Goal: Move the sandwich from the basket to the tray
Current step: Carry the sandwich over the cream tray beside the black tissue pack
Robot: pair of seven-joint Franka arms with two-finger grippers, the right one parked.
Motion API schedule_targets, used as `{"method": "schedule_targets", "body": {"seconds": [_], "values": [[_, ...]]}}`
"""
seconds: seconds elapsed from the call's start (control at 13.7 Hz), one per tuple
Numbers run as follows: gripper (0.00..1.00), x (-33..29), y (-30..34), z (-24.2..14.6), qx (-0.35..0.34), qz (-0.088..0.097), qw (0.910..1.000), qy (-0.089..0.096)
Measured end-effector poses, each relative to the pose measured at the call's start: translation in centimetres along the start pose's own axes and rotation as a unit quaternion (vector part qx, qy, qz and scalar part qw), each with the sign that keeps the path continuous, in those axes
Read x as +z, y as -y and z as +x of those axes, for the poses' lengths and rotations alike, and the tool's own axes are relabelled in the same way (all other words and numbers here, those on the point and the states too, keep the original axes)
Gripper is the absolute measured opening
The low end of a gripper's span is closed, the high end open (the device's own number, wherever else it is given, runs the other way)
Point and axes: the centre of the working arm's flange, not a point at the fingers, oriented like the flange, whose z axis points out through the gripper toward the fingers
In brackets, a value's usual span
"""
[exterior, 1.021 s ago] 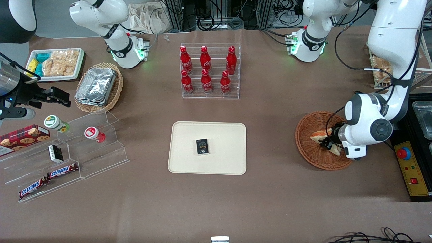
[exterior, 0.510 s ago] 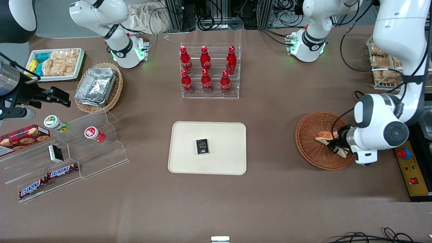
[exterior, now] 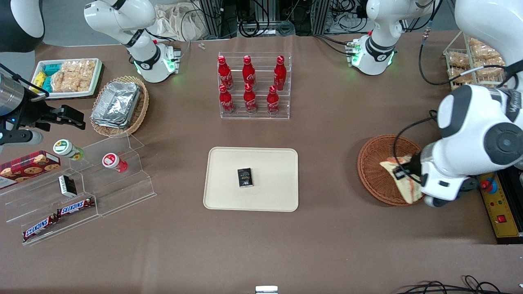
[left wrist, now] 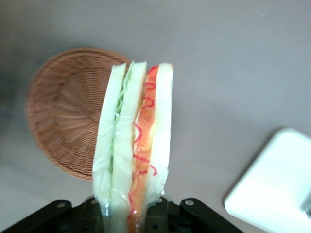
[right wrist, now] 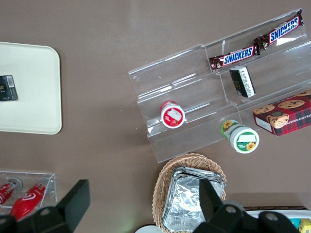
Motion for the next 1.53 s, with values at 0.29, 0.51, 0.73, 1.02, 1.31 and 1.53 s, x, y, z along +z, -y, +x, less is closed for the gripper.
{"method": "schedule_targets", "body": {"seconds": [0.29,0.51,0.73,1.02,1.31,1.53], "values": [[0.2,3.9,-12.3,-6.0,0.097,0.001,0.9951,0.017],[0.2,11.1,-20.3,-8.2,0.113,-0.008,0.9934,0.014],[0.2,18.1,-23.8,-8.2,0.109,-0.031,0.9935,0.007],[0.17,22.1,-24.5,-7.7,0.107,-0.035,0.9936,0.014],[0.17,24.0,-25.6,-8.5,0.096,-0.039,0.9945,0.014],[0.2,24.3,-26.1,-9.4,0.09,-0.038,0.9951,0.016]]}}
